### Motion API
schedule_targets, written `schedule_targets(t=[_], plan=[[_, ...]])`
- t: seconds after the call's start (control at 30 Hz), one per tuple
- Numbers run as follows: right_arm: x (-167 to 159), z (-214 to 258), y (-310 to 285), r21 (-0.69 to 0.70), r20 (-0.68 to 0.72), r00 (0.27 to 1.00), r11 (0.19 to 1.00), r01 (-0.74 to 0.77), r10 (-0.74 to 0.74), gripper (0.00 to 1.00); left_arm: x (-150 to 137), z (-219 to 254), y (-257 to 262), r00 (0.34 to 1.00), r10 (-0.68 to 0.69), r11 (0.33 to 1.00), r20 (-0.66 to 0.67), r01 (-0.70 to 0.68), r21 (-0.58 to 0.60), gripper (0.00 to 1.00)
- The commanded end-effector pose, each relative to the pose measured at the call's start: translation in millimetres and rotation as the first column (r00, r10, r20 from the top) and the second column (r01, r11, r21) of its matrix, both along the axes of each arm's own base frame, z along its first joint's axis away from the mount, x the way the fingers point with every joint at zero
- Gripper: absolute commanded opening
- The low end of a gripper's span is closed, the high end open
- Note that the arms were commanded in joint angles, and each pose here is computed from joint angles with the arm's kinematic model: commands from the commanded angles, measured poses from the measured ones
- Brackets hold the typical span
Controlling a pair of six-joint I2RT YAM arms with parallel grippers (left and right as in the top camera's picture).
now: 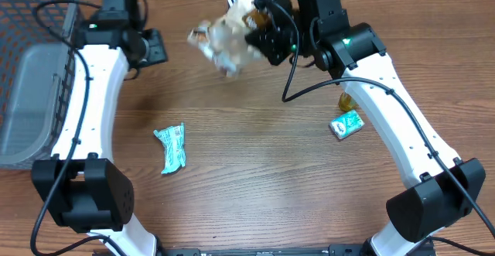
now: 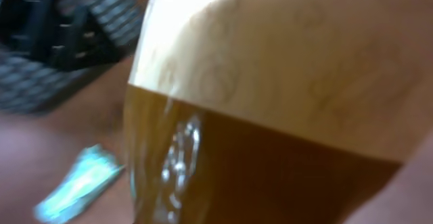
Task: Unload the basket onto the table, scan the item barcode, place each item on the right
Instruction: 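Release the left gripper and lift the bag to the white scanner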
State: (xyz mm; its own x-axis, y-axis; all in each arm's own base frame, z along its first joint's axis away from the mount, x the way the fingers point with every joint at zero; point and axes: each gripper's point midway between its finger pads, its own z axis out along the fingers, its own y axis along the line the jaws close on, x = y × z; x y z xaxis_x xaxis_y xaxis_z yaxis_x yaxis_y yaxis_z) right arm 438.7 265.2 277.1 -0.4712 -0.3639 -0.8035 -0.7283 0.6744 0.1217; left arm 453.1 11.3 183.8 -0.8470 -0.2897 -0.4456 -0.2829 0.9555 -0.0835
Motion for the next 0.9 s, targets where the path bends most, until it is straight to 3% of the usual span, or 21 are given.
schedule_targets(t=[0.0,0.17,0.37,0.6,0.73,0.87], plan=[[32,15,-21,-0.134,0.212,0.975,0.987,0.093,-0.063,0.04,1,14,32,0.996,0.078,0.994,0.035,-0.080,0.079,1.00],[68,20,-34,-0.156,0.337,0.927,0.961,0.228,-0.165,0.04,0,14,40,0.995,0.096,0.992,0.035,-0.099,0.079,1.00],[103,-1,-28,-0.222,0.447,0.883,0.939,0.264,-0.143,0.04,0,14,40,0.995,0.096,0.992,0.035,-0.098,0.079,1.00],[145,-26,-9,-0.333,0.643,0.762,0.868,0.369,-0.078,0.04,0,14,40,0.995,0.096,0.992,0.035,-0.098,0.079,1.00],[154,-30,10,-0.395,0.735,0.678,0.828,0.399,0.024,0.04,0,14,40,0.995,0.096,0.992,0.035,-0.098,0.079,1.00],[158,-40,19,-0.430,0.759,0.647,0.800,0.420,0.068,0.04,0,14,40,0.995,0.096,0.992,0.035,-0.098,0.079,1.00]])
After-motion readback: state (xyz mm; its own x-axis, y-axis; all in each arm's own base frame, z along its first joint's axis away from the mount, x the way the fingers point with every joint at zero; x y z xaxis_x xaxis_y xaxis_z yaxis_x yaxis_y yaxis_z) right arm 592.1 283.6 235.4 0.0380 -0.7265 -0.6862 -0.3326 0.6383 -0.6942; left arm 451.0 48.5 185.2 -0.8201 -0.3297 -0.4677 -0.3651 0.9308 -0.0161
